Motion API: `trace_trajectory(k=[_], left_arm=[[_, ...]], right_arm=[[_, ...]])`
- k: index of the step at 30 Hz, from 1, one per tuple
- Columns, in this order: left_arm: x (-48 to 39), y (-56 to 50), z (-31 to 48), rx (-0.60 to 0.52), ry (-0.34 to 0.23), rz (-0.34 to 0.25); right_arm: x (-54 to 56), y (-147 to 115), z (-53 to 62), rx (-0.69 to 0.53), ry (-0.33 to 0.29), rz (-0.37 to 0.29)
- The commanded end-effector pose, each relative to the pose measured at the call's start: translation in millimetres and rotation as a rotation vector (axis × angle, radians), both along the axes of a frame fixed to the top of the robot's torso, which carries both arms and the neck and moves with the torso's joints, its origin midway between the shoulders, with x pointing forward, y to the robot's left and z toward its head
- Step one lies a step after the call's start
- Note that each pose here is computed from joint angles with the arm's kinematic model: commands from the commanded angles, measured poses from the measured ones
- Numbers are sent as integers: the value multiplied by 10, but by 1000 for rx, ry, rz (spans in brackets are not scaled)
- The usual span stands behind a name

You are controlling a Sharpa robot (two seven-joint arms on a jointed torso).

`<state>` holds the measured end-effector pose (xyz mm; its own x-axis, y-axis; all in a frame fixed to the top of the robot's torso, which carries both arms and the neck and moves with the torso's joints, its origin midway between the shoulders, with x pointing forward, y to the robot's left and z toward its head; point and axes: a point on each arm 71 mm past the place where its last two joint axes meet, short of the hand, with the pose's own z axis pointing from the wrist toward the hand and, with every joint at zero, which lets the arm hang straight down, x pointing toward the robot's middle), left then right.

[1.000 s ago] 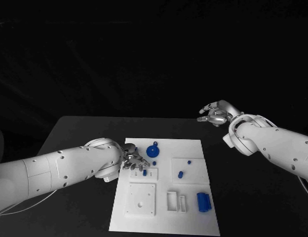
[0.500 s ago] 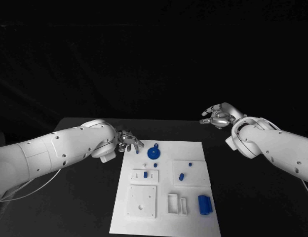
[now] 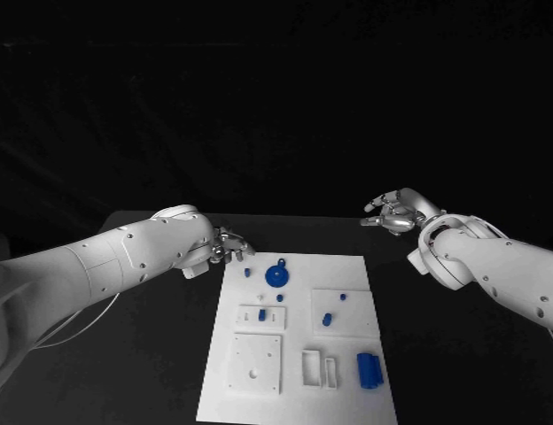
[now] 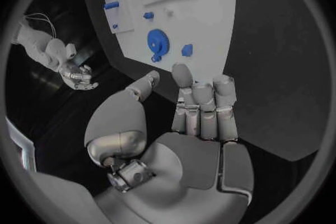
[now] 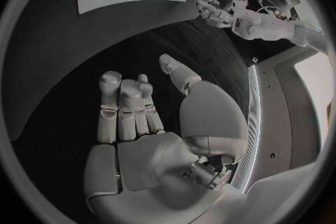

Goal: Assemble the parts on the task board

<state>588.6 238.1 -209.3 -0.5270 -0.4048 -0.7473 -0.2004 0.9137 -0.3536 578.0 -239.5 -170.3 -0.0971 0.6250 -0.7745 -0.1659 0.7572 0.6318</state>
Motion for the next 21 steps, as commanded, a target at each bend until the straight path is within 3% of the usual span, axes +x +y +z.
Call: trace_trajectory(k=[1, 12, 21], left_arm=[[22, -29, -16, 32, 29, -35], [74, -15, -88, 63, 61, -30], [62, -7, -168, 76, 108, -39]], right_arm=[[-13, 6, 5, 3, -4, 9], [-39, 22, 18, 7, -5, 17], [-49, 40, 26, 10, -6, 23]])
